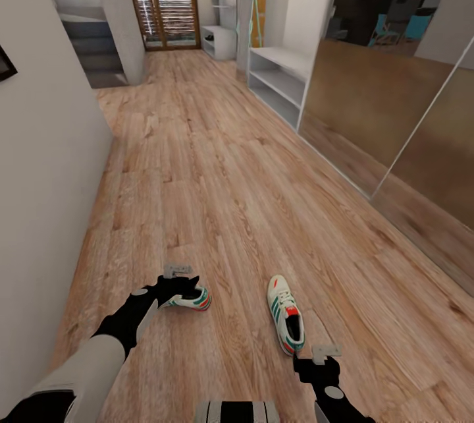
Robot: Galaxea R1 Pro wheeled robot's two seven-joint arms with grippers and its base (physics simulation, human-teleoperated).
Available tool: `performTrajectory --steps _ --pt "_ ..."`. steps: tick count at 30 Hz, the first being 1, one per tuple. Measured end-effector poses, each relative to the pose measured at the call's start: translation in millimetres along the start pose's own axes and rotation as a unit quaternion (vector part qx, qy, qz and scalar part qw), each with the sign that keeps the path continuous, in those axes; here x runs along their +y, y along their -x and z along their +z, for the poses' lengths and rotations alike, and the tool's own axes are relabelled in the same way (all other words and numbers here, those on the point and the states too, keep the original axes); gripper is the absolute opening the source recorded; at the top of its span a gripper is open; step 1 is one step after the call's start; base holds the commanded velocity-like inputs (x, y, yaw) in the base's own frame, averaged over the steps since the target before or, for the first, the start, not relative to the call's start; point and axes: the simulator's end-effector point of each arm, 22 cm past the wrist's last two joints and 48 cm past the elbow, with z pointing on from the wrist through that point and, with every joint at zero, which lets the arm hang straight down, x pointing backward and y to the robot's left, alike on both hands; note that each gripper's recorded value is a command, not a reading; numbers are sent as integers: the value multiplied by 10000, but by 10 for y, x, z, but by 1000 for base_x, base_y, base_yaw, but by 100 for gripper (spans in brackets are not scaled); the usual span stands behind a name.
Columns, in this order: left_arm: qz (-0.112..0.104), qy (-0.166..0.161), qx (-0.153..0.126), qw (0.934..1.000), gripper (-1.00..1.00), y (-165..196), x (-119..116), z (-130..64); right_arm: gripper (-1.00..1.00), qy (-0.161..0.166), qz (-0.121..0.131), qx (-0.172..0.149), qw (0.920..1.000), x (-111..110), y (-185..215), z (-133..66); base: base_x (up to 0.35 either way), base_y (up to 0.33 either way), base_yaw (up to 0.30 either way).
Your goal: Pick up the two gym shoes and the two sandals from the corridor floor and place them onto the hallstand (shoe rack) in the corridor, making sure they are on the rack and not on the floor. Arrange them so the two gym shoes are next to each other and the two sandals are next to each other.
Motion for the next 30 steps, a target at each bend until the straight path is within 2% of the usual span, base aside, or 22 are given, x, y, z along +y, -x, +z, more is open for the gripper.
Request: performTrajectory --steps 5,10,13,18,30 --pt "-7 21 -105 9999 100 160 34 54 100 4 -16 140 9999 10 -147 43 0 0 65" --pt "-67 38 53 10000 100 191 63 89 100 12 -37 280 9996 24 -296 82 0 0 74" --pt "-66 55 12 10000 100 341 79 86 100 16 -48 364 9993 31 -385 103 0 0 78" --pt "-72 66 25 9999 100 325 105 140 100 19 -65 504 9987 39 -535 135 0 0 78" --pt "-51 86 33 9999 100 284 138 154 100 17 -67 558 9984 38 -592 147 0 0 43"
